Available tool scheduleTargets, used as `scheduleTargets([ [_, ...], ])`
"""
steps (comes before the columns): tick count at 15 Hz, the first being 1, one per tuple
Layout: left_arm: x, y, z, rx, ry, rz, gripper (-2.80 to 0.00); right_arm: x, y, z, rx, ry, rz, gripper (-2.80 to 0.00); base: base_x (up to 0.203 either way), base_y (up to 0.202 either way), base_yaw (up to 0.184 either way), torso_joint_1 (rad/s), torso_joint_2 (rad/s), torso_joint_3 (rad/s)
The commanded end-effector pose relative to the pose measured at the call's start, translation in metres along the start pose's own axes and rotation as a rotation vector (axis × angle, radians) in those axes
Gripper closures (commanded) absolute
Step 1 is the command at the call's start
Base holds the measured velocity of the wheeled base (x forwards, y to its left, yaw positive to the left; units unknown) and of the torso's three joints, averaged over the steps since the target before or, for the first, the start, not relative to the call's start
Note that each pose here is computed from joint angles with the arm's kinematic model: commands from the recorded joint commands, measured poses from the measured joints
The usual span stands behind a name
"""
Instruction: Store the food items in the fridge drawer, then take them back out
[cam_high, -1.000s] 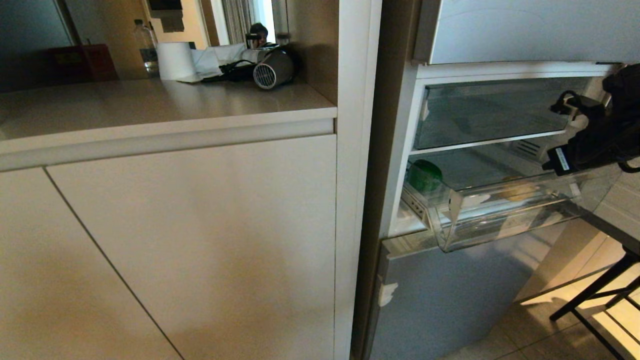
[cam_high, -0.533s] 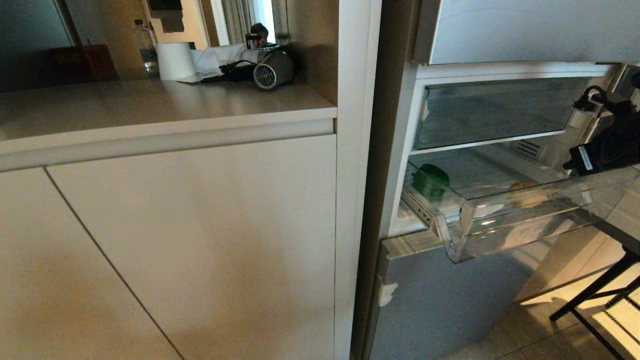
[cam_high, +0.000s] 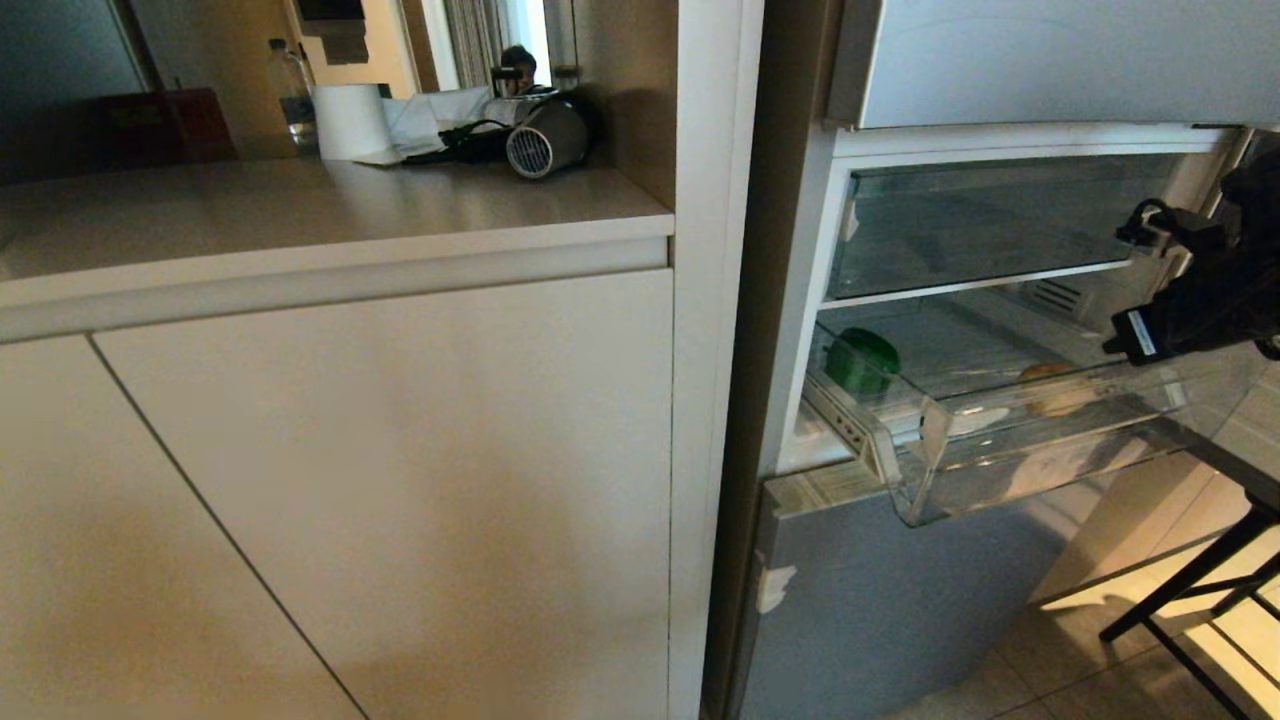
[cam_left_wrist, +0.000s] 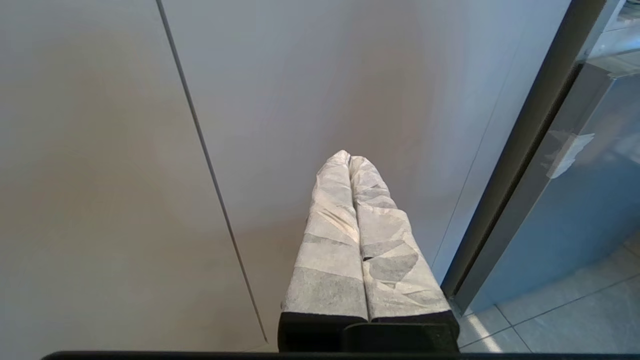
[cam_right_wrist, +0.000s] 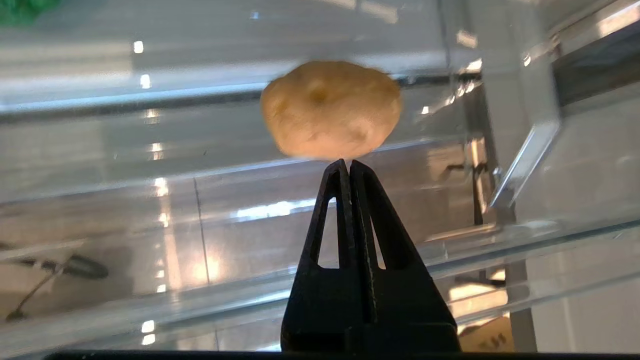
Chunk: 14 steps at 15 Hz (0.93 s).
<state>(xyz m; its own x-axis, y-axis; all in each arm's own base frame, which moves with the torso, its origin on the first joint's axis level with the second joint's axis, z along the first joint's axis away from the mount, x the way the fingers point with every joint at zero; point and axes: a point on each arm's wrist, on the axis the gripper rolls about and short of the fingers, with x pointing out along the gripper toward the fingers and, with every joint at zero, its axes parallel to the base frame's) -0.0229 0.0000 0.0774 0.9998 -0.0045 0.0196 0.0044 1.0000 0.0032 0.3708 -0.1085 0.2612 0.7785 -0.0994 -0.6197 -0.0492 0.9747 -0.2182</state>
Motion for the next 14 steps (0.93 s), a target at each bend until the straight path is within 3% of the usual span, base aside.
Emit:
scheduleTargets([
  [1,0.001,0.000,-0.002,0.000,0.009,0.000,0.00,-0.009,-0.003,-0.005,0.004,0.036,0.003,0.00,0.000,0.000,0.000,0.000,0.00,0.000],
  [4,0.001,0.000,-0.002,0.000,0.009,0.000,0.00,-0.030,-0.004,-0.012,0.015,0.090,0.012,0.00,0.000,0.000,0.000,0.000,0.00,0.000],
  [9,0.001,0.000,-0.003,0.000,0.009,0.000,0.00,-0.052,-0.008,-0.019,0.006,0.103,-0.003,0.00,0.000,0.000,0.000,0.000,0.00,0.000],
  [14,0.001,0.000,-0.002,0.000,0.009,-0.002,0.00,-0.036,-0.009,-0.020,0.008,0.121,0.010,0.00,0.000,0.000,0.000,0.000,0.00,0.000],
])
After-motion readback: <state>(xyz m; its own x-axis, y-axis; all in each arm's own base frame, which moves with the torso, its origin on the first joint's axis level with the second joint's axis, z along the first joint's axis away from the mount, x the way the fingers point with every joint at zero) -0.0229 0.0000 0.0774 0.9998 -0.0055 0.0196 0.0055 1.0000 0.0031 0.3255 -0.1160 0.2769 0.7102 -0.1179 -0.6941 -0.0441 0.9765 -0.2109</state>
